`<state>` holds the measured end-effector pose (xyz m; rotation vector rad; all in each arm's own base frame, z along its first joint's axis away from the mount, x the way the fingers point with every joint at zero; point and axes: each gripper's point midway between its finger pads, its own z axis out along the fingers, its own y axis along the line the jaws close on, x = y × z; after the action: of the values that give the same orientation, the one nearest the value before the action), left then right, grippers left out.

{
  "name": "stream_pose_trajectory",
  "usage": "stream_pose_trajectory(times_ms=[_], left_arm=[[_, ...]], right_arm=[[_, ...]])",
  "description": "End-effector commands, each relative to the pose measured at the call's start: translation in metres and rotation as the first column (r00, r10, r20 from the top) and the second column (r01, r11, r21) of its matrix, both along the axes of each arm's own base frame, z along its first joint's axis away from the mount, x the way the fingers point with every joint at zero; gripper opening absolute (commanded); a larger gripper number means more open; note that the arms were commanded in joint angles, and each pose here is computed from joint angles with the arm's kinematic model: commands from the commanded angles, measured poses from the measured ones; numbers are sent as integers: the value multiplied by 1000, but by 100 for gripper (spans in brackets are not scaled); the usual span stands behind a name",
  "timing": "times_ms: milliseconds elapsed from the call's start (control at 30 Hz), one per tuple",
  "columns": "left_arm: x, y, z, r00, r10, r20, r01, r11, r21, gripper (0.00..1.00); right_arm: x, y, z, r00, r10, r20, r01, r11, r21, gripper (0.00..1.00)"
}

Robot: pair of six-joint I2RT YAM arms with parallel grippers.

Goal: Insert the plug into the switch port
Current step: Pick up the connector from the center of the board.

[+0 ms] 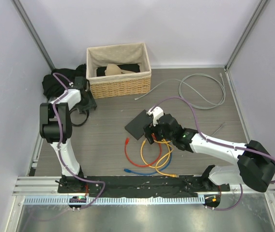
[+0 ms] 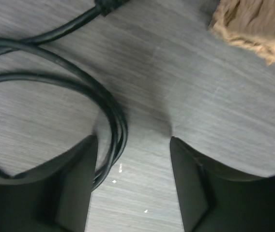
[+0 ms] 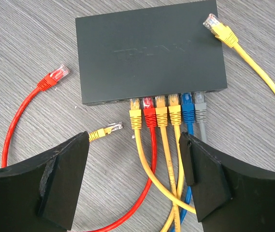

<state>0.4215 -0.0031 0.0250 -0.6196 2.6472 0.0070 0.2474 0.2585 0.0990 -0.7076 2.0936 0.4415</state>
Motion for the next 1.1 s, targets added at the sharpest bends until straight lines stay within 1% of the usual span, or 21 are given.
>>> stream_pose_trajectory(times_ms=[0,33,100,133,167,200,233,267,333,367,400,467,533,567,667,833,867,900,967,1033,1067], left_arm=[[-4,-3,-10,999,-12,-49,11,1000,-22,57],[-8,-7,-10,998,-19,-60,17,999,-43,51],[-29,-26,-16,994,-38,-102,23,989,-149,42],[-35,-35,-14,994,-47,-97,29,983,-182,35],[-54,-45,-13,993,-49,-110,24,975,-222,30],[-64,-50,-10,992,-53,-111,25,972,-235,26],[-74,-57,-8,991,-61,-116,31,968,-249,18],[-94,-67,-5,989,-85,-120,51,964,-260,15],[-114,-78,-2,987,-96,-126,59,961,-269,12],[-134,-87,-6,982,-120,-147,77,960,-270,11],[-140,-91,3,985,-127,-118,91,958,-272,9],[-163,-101,-1,978,-161,-133,120,955,-271,9],[-174,-110,5,976,-192,-107,155,947,-282,9],[-183,-109,1,973,-201,-117,161,946,-281,9],[-193,-108,2,966,-244,-89,212,938,-275,9],[-185,-119,23,944,-331,10,321,907,-274,6],[-179,-122,31,931,-362,44,361,894,-264,4],[-177,-124,36,921,-384,57,385,886,-257,0],[-170,-135,53,887,-447,113,461,854,-243,0],[-168,-144,67,858,-493,140,513,828,-226,0],[-160,-150,84,840,-510,186,541,816,-205,0]], right_arm=[[3,0,10,999,-22,25,21,999,34,83],[3,0,11,1000,-19,25,19,999,36,83],[3,-1,12,999,-23,31,22,999,39,82],[4,-2,13,999,-26,34,25,999,38,82],[4,-2,14,999,-28,36,27,999,40,83],[4,-2,14,999,-27,37,25,999,41,83],[3,-2,15,999,-24,38,22,999,45,82],[3,-2,16,999,-22,41,20,999,48,82],[1,-2,15,999,-19,38,17,998,53,82],[1,0,15,999,-15,35,13,998,61,82],[-1,0,13,1000,-9,30,8,998,59,83],[-2,1,13,1000,-4,22,3,998,66,82],[-3,3,11,1000,3,14,-4,998,70,82],[-3,2,10,1000,-1,12,0,998,68,82],[-6,2,11,1000,2,9,-3,997,75,82],[-8,0,13,1000,-8,2,8,995,96,82],[-9,1,14,1000,-5,3,5,995,99,82],[-8,1,15,1000,-7,3,7,995,103,82],[-8,1,20,1000,-11,7,10,994,112,82],[-6,0,25,1000,-27,14,25,993,117,82],[-5,-1,31,999,-37,23,34,991,130,82]])
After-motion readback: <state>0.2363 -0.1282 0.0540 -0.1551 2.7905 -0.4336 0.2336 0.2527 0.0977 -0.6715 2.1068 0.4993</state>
